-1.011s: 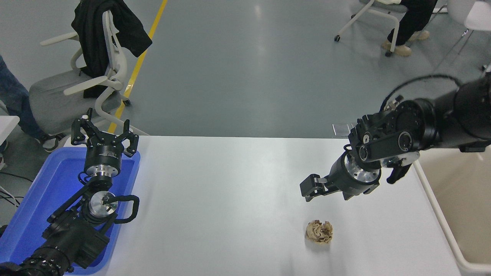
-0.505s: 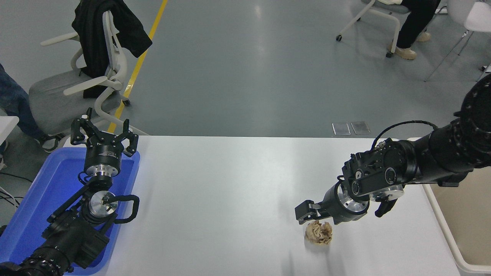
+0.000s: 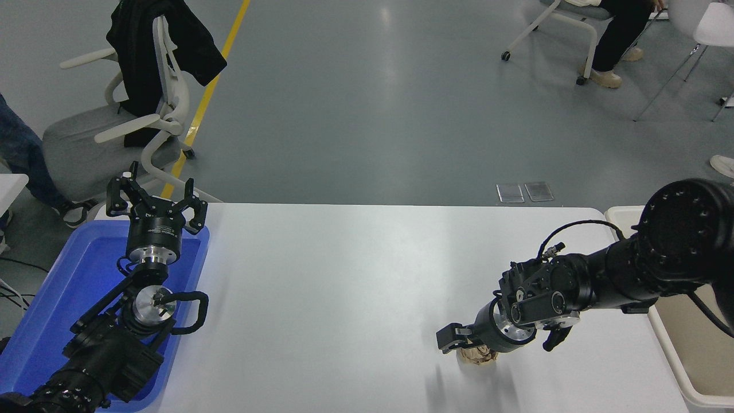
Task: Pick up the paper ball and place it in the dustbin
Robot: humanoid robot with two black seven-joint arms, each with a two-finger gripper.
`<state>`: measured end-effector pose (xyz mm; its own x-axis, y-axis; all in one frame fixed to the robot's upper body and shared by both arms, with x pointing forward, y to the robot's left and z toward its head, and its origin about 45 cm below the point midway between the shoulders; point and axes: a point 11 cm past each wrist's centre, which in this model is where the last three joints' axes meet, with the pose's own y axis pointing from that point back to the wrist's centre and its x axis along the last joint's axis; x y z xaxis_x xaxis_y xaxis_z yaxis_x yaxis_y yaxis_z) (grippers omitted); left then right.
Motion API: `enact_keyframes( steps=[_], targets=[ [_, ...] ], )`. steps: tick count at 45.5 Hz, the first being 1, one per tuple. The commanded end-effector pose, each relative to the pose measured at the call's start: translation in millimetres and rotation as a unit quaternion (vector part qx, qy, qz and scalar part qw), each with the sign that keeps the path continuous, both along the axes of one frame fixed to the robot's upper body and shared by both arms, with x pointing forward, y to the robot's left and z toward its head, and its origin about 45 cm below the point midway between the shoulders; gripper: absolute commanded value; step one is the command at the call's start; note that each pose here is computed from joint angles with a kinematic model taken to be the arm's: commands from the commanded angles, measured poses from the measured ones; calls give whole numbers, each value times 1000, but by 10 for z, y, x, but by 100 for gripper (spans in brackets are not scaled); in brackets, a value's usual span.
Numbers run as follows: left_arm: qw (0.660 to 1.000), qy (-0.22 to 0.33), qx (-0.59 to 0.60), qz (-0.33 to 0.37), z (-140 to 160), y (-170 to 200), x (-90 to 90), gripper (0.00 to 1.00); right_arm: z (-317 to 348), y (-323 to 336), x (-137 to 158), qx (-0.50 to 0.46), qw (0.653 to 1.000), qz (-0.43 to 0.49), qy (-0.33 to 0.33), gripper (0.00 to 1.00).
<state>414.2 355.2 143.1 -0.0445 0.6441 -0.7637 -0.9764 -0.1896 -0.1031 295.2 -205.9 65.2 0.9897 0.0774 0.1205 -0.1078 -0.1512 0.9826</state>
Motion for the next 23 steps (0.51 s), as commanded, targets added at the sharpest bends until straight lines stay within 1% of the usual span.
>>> enact_keyframes(
  steps=[1,2,3,6,9,11,13,14,23],
  targets=[
    [1000,0,0,0,1,1,0,99,-88,-30,25,-4,1000,3,-10,79],
    [1000,0,0,0,1,1,0,99,-88,-30,25,-4,1000,3,-10,77],
    [1000,0,0,0,1,1,0,99,-88,-29,25,-3,1000,3,-10,74],
    [1000,0,-1,0,-2,-5,0,99,-91,-33,21,-6,1000,9,-10,51],
    [1000,0,0,0,-1,1,0,99,-92,-38,20,-8,1000,16,-11,33],
    [1000,0,0,0,1,1,0,99,-94,-53,20,-10,1000,18,-12,16],
    [1000,0,0,1,-3,5,-2,99,-88,-59,20,-12,1000,21,-12,3],
    [1000,-1,0,0,2,0,0,99,-89,-63,20,-13,1000,21,-12,0],
    [1000,0,0,0,1,2,0,99,54,-160,85,-29,999,28,-17,0]
  ],
)
